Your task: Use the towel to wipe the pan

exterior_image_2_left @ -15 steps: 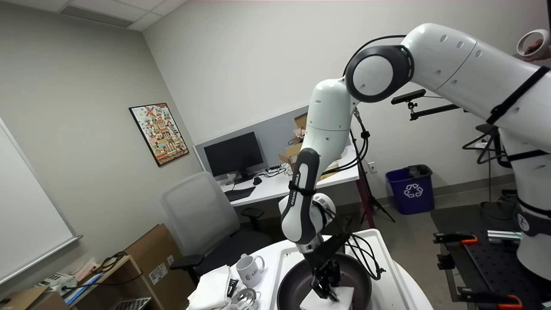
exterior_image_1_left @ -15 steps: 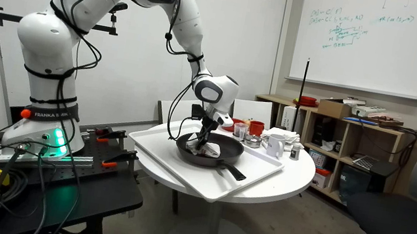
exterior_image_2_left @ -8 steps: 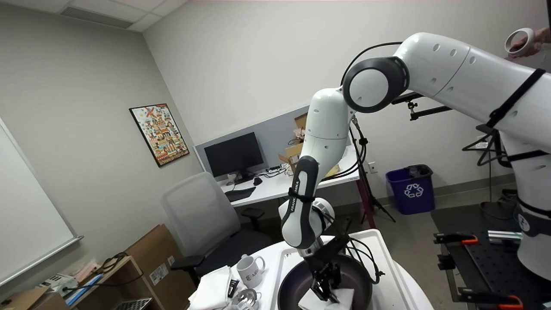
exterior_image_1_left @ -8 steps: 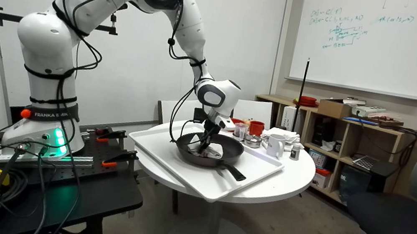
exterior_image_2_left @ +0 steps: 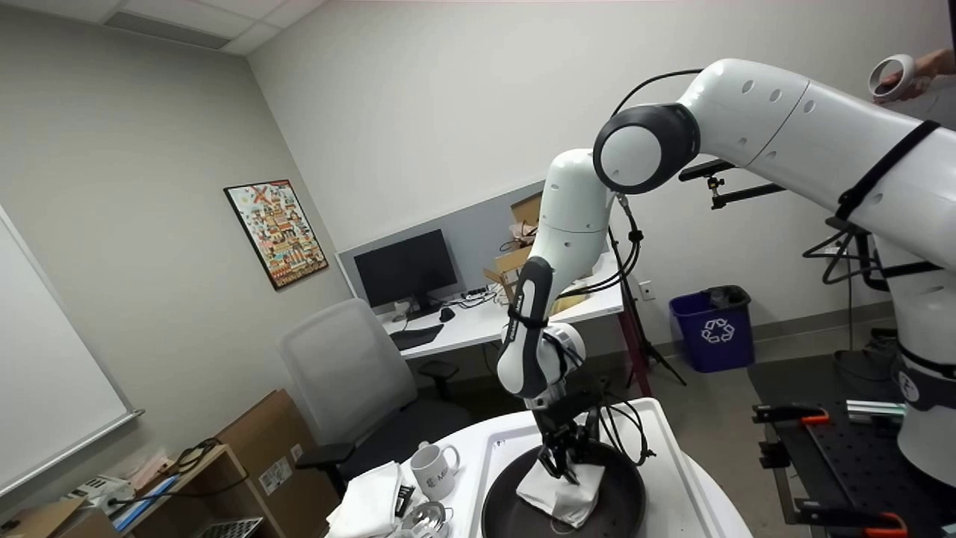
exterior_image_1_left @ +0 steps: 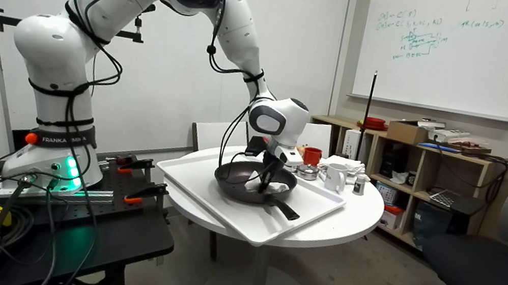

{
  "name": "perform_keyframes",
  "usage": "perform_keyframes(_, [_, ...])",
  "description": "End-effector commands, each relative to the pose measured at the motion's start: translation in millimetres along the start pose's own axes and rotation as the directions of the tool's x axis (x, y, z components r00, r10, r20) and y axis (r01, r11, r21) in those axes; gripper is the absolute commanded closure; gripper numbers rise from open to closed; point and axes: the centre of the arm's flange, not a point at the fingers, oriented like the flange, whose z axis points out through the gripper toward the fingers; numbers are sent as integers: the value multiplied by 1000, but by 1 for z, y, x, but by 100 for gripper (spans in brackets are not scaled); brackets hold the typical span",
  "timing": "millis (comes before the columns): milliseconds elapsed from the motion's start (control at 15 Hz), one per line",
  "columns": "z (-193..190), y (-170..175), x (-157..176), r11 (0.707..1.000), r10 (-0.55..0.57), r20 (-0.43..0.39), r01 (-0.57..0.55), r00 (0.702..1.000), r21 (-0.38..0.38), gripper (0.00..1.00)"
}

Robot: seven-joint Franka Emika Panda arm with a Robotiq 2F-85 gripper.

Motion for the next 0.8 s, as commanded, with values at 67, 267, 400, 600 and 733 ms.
perform_keyframes(67, [8, 2, 12, 999, 38, -27, -38, 999, 14, 96])
perform_keyframes(267, [27, -25, 3, 999, -25, -22, 25, 999, -20, 96])
perform_keyframes(400, [39, -48, -7, 995, -83, 2, 83, 997, -47, 96])
perform_keyframes(600, [57, -79, -26, 981, -170, 40, 173, 985, -83, 96])
perform_keyframes(733, [65, -94, -39, 969, -222, 63, 228, 973, -101, 96])
